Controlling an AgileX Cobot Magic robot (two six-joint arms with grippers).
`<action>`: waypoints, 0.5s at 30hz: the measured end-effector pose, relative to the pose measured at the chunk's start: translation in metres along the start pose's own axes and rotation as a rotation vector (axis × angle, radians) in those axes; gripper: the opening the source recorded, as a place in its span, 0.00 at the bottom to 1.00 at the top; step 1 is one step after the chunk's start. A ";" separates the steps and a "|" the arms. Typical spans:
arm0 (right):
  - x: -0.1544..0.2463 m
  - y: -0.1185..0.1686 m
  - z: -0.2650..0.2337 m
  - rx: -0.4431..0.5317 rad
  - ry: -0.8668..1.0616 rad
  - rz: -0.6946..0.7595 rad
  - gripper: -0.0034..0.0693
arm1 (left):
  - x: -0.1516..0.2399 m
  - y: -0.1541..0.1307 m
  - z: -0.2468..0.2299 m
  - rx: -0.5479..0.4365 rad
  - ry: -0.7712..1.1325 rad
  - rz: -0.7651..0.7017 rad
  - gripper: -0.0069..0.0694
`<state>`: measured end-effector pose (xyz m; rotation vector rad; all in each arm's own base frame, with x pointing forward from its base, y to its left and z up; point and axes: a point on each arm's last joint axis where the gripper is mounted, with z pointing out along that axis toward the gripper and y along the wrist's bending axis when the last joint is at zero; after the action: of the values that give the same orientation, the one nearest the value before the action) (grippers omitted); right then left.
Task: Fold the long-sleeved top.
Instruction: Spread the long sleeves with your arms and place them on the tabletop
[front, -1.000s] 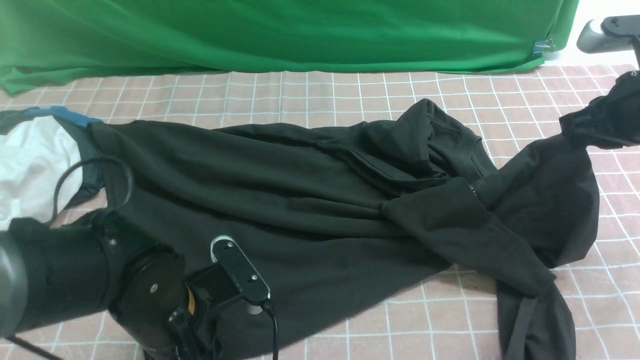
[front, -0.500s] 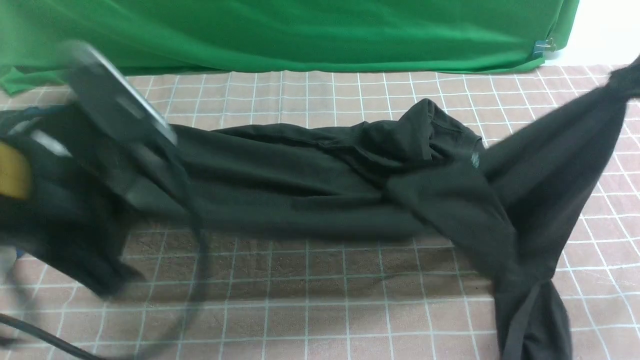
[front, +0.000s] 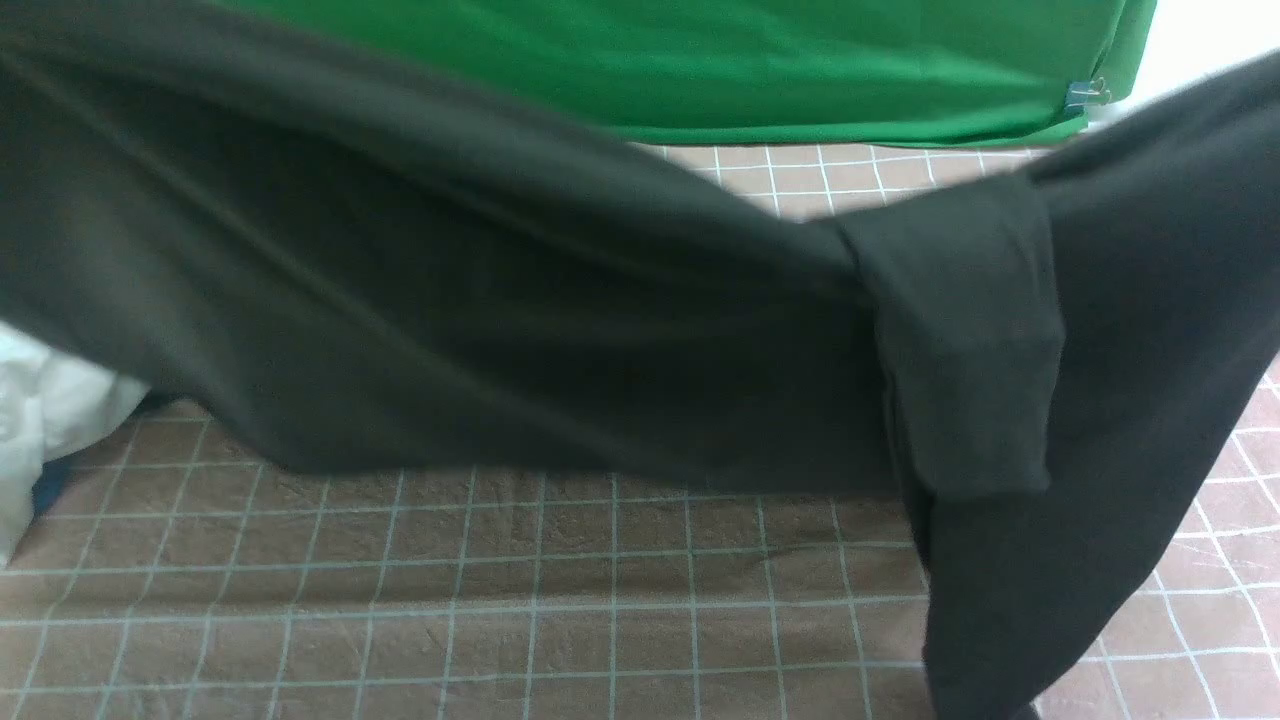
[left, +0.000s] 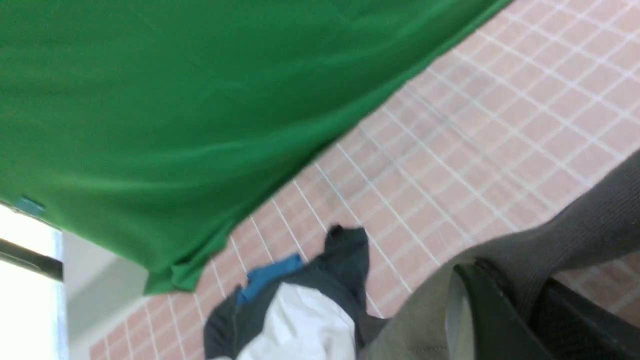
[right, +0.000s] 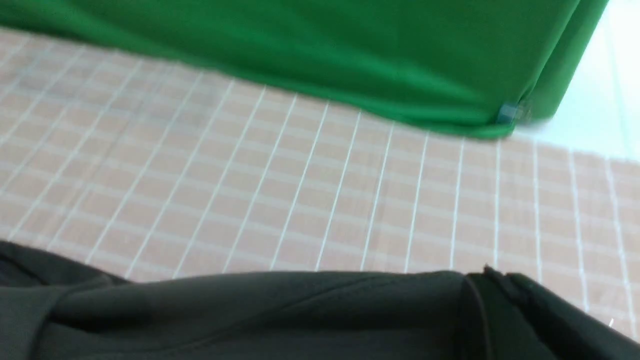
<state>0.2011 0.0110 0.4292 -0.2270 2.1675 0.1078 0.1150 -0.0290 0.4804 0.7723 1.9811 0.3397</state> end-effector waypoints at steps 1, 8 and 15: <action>0.001 0.000 0.002 -0.004 0.016 0.002 0.09 | 0.003 -0.006 0.007 0.025 0.023 0.007 0.14; 0.004 0.000 0.007 -0.011 0.052 0.003 0.09 | 0.040 -0.069 0.069 0.317 0.233 0.054 0.14; 0.050 -0.010 0.089 -0.044 0.338 0.062 0.09 | 0.096 -0.139 0.144 0.549 0.494 0.150 0.14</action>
<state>0.2468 0.0092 0.3372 -0.2157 2.5113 0.1619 0.1520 -0.0839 0.2688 1.2827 2.5314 0.0656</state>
